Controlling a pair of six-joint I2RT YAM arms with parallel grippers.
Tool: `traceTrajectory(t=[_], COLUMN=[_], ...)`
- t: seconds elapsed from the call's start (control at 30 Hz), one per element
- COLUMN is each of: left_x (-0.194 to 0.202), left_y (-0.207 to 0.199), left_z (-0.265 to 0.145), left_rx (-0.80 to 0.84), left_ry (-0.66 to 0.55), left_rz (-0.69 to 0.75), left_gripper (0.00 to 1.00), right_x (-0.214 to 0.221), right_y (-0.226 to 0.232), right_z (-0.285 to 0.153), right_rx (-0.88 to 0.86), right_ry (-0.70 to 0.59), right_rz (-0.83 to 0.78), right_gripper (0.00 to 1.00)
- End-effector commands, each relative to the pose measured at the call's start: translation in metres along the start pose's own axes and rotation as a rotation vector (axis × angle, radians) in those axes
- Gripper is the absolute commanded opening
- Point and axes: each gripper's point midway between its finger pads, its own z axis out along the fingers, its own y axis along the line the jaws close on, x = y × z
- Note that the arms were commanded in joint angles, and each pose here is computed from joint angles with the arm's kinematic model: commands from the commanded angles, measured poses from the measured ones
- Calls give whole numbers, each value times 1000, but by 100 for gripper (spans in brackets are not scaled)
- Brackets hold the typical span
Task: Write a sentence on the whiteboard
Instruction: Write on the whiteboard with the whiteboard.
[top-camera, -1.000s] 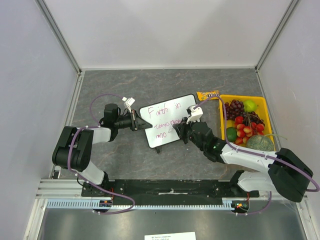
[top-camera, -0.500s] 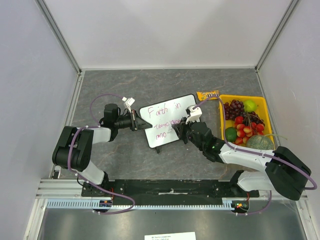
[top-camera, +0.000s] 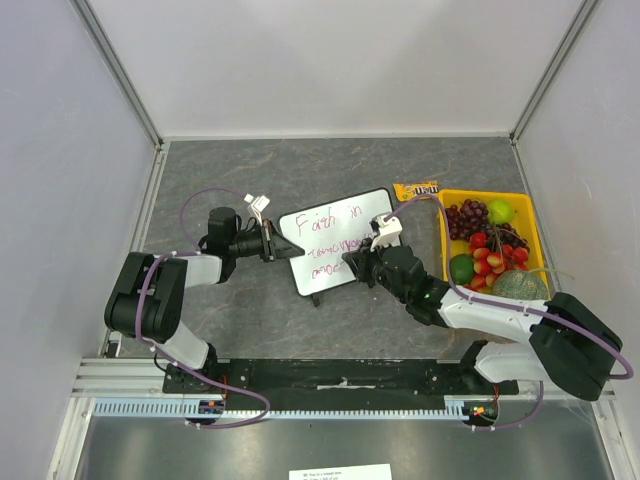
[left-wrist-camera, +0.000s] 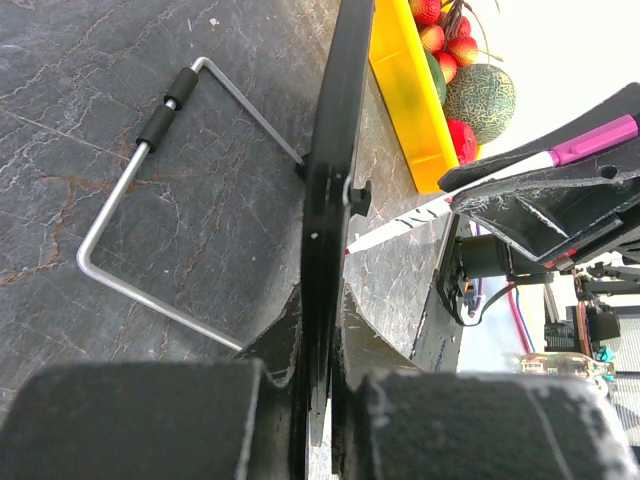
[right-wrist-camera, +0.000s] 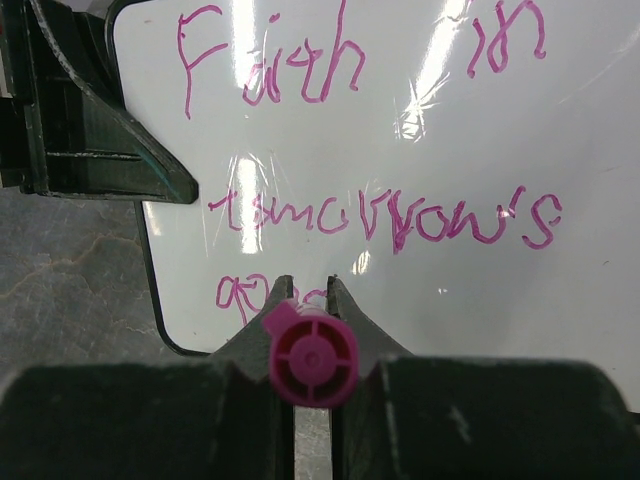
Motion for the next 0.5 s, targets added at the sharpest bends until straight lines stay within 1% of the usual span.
traceTrajectory(t=[0.0,0.47], left_x=[15,15], left_y=[53,53], left_z=[-5,-5], left_rx=[-226,-226], left_ry=[-8,-8], left_rz=[-48,-45], left_gripper=[2,2], right_x=[19,-3], right_y=[-17,-18], right_z=[-4,-4], right_rx=[52,90], right_ry=[51,-3], right_rz=[-29,-40], right_gripper=[0,0])
